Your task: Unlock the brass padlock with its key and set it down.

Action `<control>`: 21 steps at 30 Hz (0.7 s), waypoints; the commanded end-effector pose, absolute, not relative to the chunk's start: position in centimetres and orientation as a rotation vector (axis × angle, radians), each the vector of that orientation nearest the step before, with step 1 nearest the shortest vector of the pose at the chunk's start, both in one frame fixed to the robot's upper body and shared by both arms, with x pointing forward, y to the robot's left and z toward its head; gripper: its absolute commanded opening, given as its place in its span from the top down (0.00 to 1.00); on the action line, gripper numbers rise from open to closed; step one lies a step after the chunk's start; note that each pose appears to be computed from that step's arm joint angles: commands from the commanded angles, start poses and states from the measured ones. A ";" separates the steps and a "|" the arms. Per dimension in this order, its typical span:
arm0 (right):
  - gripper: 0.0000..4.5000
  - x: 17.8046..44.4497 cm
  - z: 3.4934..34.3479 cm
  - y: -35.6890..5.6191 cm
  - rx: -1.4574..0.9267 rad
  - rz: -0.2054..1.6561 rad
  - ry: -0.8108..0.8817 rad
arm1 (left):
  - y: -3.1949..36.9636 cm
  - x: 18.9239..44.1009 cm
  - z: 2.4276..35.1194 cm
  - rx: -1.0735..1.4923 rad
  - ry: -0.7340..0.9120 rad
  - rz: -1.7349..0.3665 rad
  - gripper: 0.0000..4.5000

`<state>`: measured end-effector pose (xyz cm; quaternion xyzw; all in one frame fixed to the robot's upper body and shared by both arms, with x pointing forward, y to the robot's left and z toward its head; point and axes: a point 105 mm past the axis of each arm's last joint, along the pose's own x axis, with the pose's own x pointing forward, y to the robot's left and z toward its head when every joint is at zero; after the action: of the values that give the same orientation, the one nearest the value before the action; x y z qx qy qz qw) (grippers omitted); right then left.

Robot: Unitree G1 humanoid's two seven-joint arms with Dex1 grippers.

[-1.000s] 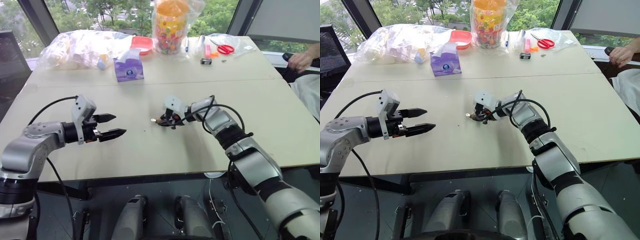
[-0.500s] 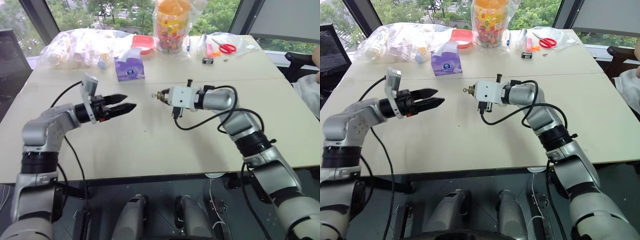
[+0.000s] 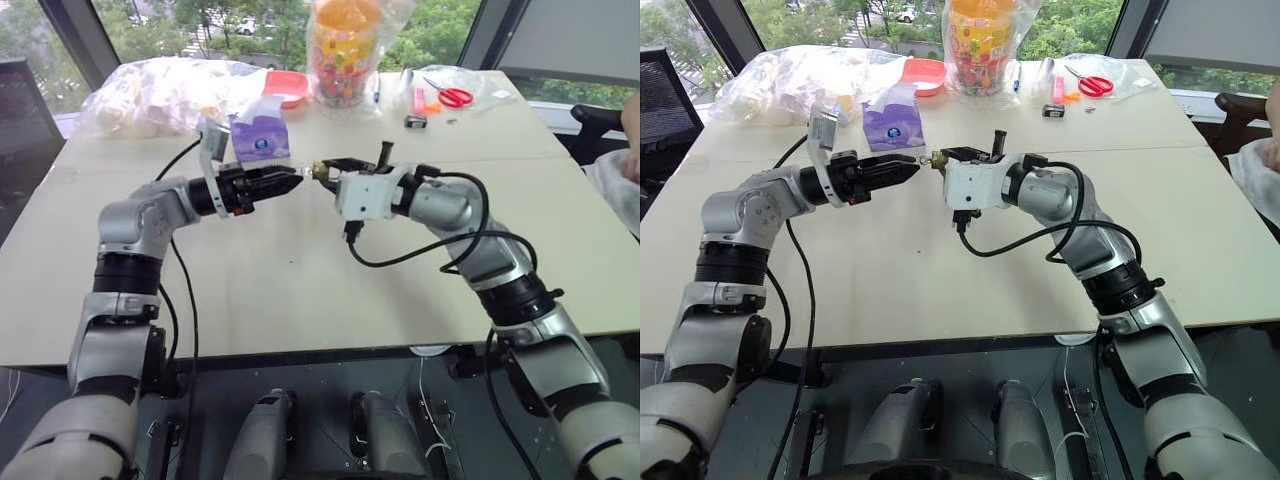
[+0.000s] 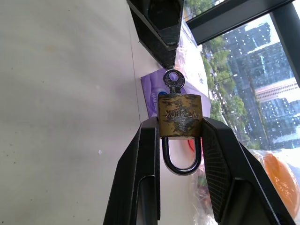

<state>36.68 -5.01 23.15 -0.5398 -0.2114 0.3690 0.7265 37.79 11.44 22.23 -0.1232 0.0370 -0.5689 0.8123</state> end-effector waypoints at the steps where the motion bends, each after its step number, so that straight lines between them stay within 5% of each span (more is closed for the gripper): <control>1: 0.86 36.0 25.1 -5.0 -1.189 0.770 -0.542 | 11.1 37.9 23.8 -0.245 0.020 -1.241 0.53; 6: 0.86 35.8 25.2 -4.9 -1.194 0.773 -0.545 | 10.6 38.0 23.7 -0.251 0.018 -1.261 0.53; 9: 0.86 35.6 25.2 -4.7 -1.191 0.776 -0.552 | 10.4 38.0 23.5 -0.245 0.020 -1.268 0.71; 12: 0.86 35.5 25.2 -4.5 -1.192 0.781 -0.556 | 10.4 38.0 23.5 -0.254 0.018 -1.269 0.99; 21: 0.86 35.3 25.0 -4.4 -1.198 0.795 -0.554 | 10.1 38.0 23.0 -0.126 0.001 -1.252 0.99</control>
<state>36.26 -4.89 23.16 -0.5437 -0.2125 0.3667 0.7244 38.08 10.44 21.92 -0.1058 0.0280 -0.5846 0.8039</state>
